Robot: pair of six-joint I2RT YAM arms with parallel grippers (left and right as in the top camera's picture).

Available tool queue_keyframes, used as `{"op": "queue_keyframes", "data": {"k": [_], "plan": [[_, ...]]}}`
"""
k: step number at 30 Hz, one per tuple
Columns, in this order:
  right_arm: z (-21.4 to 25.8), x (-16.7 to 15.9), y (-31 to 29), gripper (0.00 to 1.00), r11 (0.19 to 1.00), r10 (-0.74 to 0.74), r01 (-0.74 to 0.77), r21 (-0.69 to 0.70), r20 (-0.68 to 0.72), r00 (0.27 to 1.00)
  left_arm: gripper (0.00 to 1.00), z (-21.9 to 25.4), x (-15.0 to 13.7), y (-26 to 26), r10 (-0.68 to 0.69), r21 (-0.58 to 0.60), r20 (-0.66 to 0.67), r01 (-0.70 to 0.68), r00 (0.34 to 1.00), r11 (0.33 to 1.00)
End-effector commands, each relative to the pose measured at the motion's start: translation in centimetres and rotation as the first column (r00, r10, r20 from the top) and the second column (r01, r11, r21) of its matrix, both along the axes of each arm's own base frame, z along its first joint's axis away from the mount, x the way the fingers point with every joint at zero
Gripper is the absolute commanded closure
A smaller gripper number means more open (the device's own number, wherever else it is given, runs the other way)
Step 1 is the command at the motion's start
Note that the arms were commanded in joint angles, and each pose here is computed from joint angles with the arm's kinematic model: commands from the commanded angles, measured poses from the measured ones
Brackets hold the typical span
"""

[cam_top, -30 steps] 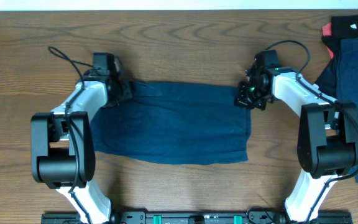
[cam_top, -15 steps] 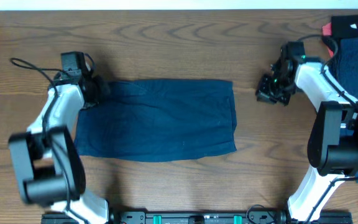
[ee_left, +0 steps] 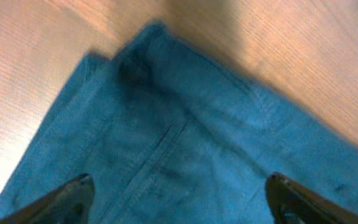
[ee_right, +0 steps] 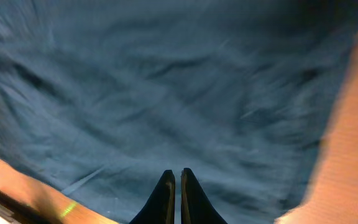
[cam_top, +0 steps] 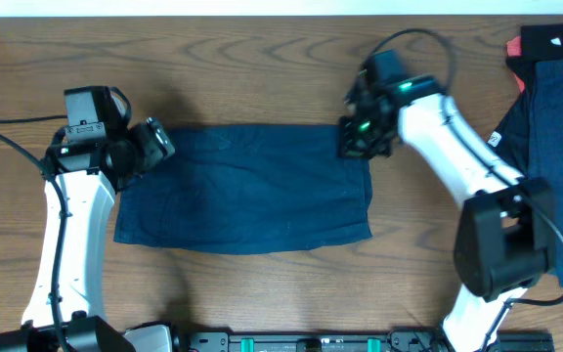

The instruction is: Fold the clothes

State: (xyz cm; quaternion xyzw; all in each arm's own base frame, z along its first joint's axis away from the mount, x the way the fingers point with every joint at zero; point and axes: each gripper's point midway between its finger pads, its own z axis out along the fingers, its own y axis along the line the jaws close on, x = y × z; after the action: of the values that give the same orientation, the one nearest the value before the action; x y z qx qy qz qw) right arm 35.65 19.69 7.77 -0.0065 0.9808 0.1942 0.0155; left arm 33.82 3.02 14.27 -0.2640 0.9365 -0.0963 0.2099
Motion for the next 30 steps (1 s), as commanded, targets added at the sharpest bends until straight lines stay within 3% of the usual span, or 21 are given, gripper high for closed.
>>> {"op": "queue_keyframes", "data": {"k": [1, 6, 18, 30], "plan": [[-3.2, -1.4, -0.4, 0.96, 0.989, -0.053, 0.047, -0.138, -0.045, 0.998, 0.08, -1.2, -1.4, 0.2, 0.006, 0.01, -0.074, -0.006, 0.997, 1.0], [-5.8, -3.1, 0.6, 0.96, 0.988, -0.04, 0.027, -0.151, -0.082, 0.996, 0.05, -1.8, -3.0, 0.9, 0.03, 0.052, -0.145, -0.023, 0.989, 0.998], [-9.8, -4.7, -2.7, 0.99, 0.979, -0.109, 0.083, -0.184, -0.133, 0.985, 0.04, -2.2, -3.5, 0.9, 0.029, 0.049, -0.166, -0.021, 0.986, 0.999], [-11.1, -4.7, -11.6, 0.99, 0.898, -0.269, 0.201, -0.392, -0.126, 0.955, 0.02, -2.4, -3.8, 0.8, 0.029, 0.047, -0.18, -0.02, 0.983, 0.999]]}}
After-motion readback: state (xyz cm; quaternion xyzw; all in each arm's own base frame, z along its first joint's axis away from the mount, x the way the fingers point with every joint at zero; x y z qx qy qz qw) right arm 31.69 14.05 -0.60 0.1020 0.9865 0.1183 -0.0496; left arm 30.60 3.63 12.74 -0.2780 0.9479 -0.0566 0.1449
